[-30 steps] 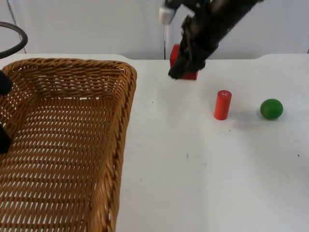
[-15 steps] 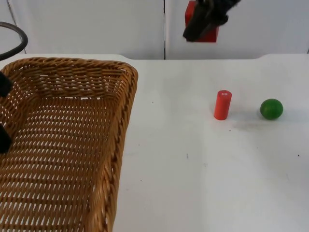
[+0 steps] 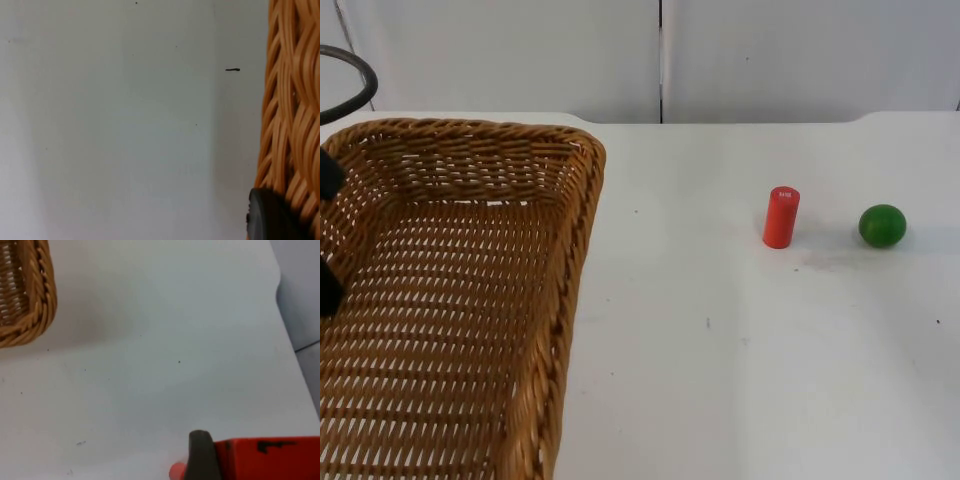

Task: Pick up the basket with the left hand and place the object to the left of the red cylinder into the basket with the right hand.

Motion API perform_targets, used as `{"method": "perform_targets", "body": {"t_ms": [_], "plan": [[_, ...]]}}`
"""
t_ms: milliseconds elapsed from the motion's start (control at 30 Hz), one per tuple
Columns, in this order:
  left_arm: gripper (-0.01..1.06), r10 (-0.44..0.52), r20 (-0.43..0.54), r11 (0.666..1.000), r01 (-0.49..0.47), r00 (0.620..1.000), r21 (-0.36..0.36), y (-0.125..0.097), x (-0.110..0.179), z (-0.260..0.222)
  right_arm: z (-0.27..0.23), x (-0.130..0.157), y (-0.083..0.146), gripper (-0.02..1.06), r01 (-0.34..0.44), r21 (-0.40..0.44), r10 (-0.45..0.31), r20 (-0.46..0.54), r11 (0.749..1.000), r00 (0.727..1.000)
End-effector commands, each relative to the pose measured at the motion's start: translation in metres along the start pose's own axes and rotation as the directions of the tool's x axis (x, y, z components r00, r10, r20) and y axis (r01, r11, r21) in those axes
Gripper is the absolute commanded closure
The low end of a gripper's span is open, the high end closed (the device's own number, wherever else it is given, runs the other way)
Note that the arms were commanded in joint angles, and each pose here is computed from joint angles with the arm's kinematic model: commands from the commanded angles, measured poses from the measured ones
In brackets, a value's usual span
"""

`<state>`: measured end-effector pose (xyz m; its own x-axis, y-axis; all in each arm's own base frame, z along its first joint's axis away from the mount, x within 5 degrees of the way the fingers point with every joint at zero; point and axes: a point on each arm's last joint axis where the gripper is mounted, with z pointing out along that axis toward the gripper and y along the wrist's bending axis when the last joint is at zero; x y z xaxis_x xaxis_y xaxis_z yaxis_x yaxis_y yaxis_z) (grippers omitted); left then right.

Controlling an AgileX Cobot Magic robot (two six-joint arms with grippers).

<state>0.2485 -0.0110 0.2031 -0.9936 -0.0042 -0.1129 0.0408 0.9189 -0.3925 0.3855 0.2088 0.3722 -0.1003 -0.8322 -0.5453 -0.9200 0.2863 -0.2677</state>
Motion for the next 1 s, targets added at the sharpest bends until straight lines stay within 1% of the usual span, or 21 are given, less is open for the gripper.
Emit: {"method": "perform_targets", "body": {"t_ms": [0, 67, 167, 300, 367, 600, 667, 700, 800, 867, 967], "plan": [[1.05, -0.014, 0.018, 1.0, 0.014, 1.0, 0.026, -0.003, -0.001, -0.003, -0.012, -0.003, 0.002, 1.05, -0.012, 0.013, 0.012, 0.01, 1.0, 1.0], [1.05, -0.014, 0.018, 1.0, 0.014, 1.0, 0.026, -0.003, -0.001, -0.003, -0.017, -0.004, 0.003, 1.05, -0.011, 0.02, 0.011, 0.017, 1.0, 1.0], [1.05, -0.014, 0.018, 1.0, 0.014, 1.0, 0.026, -0.003, -0.001, -0.003, -0.017, -0.005, 0.004, 1.05, -0.035, 0.017, 0.035, 0.023, 0.999, 0.999], [1.05, -0.014, 0.018, 1.0, 0.014, 1.0, 0.026, -0.003, -0.001, -0.003, -0.017, -0.005, 0.004, 1.05, -0.044, 0.017, 0.044, 0.022, 0.999, 0.999], [1.05, -0.014, 0.018, 1.0, 0.014, 1.0, 0.026, -0.003, -0.001, -0.003, -0.017, -0.005, 0.003, 1.05, -0.068, 0.018, 0.068, 0.021, 0.998, 0.997], [1.05, -0.014, 0.02, 1.0, 0.014, 1.0, 0.026, -0.003, -0.002, -0.003, -0.016, -0.008, 0.007, 1.05, -0.087, 0.016, 0.086, 0.019, 0.996, 0.996], [1.05, -0.014, 0.02, 1.0, 0.014, 1.0, 0.026, -0.003, -0.002, -0.003, -0.013, -0.015, 0.015, 1.05, -0.077, 0.008, 0.077, 0.016, 0.997, 0.997], [1.05, -0.014, 0.02, 1.0, 0.014, 1.0, 0.026, -0.003, -0.002, -0.003, -0.013, -0.015, 0.015, 1.05, -0.077, 0.008, 0.077, 0.016, 0.997, 0.997], [1.05, -0.014, 0.02, 1.0, 0.014, 1.0, 0.026, -0.003, -0.002, -0.003, -0.008, -0.03, 0.033, 1.05, -0.015, 0.007, 0.016, -0.004, 1.0, 1.0], [1.05, -0.014, 0.02, 1.0, 0.014, 1.0, 0.026, -0.003, -0.002, -0.003, -0.005, -0.041, 0.046, 1.05, 0.017, -0.014, -0.017, 0.005, 1.0, 1.0], [1.05, -0.014, 0.02, 1.0, 0.014, 1.0, 0.026, -0.003, -0.002, -0.003, -0.002, -0.051, 0.059, 1.05, 0.029, -0.035, -0.029, 0.015, 0.999, 0.999]]}}
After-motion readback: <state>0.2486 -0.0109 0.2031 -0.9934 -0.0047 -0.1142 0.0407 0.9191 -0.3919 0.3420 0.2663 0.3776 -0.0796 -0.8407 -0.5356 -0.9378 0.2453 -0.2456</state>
